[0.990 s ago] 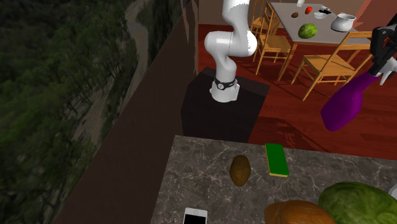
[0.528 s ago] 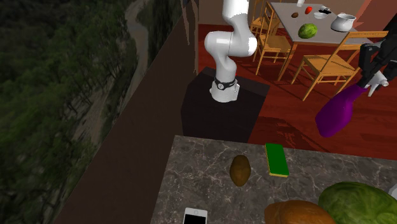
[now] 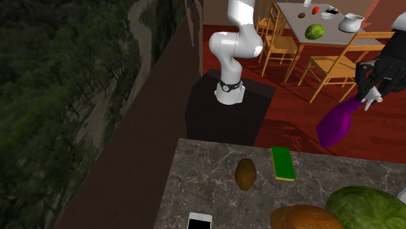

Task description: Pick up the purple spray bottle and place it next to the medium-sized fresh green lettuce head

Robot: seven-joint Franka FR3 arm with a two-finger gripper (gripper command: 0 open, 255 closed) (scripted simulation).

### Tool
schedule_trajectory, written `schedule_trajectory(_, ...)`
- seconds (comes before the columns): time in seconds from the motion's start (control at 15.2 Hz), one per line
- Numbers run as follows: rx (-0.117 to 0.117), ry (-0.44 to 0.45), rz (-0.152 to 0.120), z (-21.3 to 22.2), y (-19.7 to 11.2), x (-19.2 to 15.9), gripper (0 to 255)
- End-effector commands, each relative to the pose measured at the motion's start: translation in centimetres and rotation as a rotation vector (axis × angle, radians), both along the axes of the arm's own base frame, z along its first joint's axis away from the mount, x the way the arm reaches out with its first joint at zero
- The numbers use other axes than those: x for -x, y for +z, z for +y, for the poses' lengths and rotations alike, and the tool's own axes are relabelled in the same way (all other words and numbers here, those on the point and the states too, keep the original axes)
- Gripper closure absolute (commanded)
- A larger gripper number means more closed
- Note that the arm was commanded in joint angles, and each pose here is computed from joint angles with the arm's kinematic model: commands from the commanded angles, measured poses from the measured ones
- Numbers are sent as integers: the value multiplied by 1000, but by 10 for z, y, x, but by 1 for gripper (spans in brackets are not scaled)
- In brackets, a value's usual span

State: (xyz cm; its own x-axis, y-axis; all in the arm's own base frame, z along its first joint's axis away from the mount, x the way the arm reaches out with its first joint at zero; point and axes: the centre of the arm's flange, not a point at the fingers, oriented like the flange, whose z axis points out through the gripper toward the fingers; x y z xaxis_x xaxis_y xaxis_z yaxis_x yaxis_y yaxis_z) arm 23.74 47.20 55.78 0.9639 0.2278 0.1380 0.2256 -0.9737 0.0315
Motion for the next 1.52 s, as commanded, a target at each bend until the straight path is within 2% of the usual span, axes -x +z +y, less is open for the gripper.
schedule_trajectory(0.0,0,0,0,1,-11,0,255)
schedule_trajectory(1.45,0,0,0,1,-126,0,255)
